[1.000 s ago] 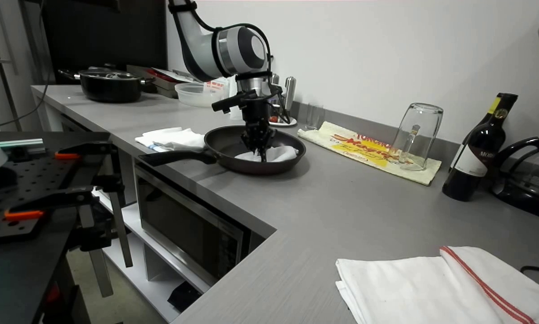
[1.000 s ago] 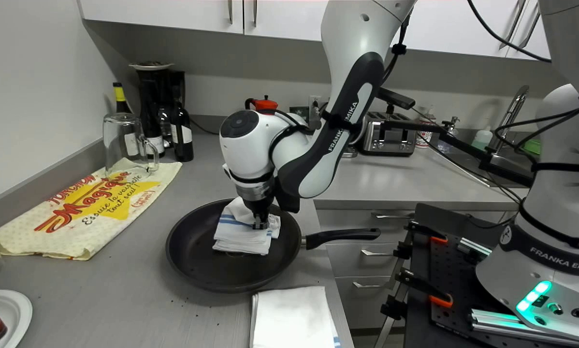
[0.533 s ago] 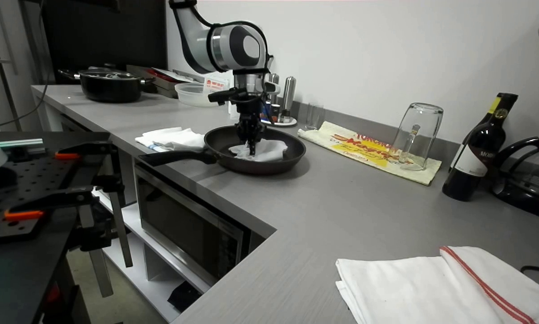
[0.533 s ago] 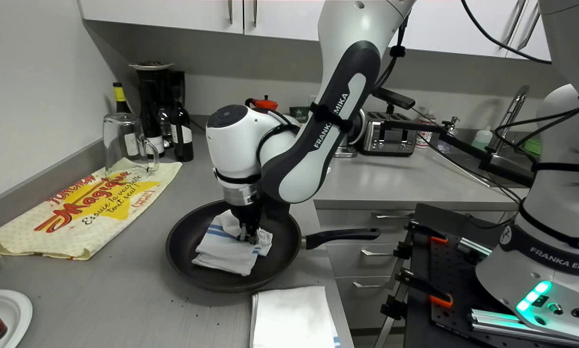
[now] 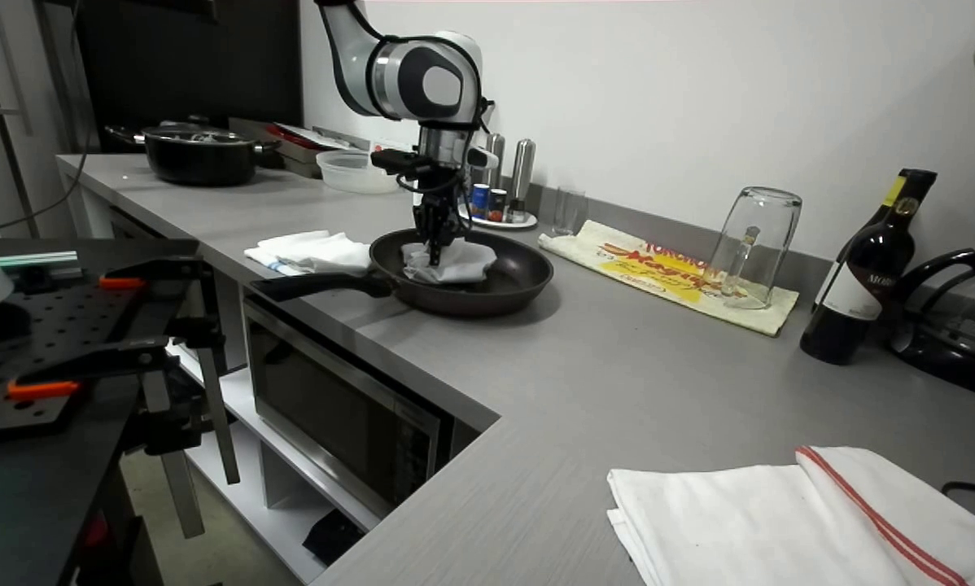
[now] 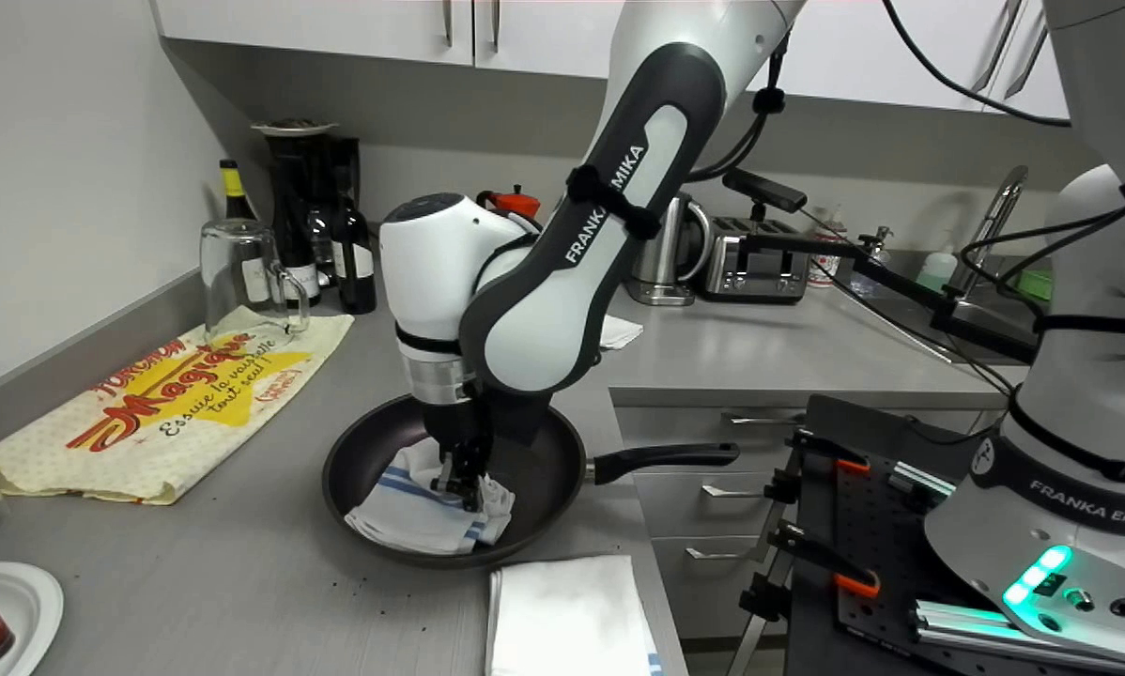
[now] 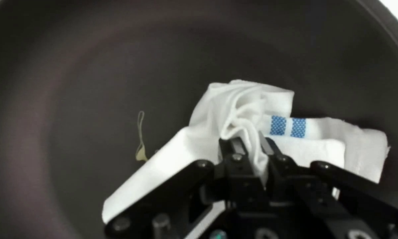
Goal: Use the left towel farthest from you to wipe the pan
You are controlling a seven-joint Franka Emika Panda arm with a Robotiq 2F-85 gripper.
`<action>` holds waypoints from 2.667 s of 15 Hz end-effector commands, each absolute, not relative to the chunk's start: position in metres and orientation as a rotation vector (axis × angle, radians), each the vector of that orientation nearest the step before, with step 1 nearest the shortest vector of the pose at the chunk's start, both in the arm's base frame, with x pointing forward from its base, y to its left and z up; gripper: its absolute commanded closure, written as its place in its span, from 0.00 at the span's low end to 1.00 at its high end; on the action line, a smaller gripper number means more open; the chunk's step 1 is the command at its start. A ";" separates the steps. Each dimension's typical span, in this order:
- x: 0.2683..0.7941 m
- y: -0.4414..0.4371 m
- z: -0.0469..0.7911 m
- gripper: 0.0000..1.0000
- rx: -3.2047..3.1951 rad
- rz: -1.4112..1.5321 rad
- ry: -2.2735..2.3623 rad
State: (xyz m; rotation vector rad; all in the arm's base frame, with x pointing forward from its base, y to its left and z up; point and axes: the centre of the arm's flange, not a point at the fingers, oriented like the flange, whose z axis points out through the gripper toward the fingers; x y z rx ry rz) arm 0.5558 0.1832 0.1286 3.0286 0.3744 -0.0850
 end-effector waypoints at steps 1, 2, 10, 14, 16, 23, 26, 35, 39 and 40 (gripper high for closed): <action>0.564 0.181 0.134 0.97 3.096 -0.196 0.341; 0.565 0.180 0.135 0.97 3.114 -0.240 0.343; 0.567 0.173 0.154 0.97 3.264 -0.718 0.447; 0.571 0.169 0.168 0.97 3.267 -0.734 0.442; 0.569 0.177 0.179 0.97 3.261 -0.650 0.494; 0.514 0.264 0.213 0.97 3.076 -0.428 1.018; 0.490 0.301 0.221 0.97 3.031 -0.347 1.136; 0.480 0.342 0.189 0.97 3.045 -0.016 1.129; 0.488 0.332 0.169 0.97 3.037 0.052 1.092; 0.489 0.329 0.164 0.97 3.028 0.070 1.086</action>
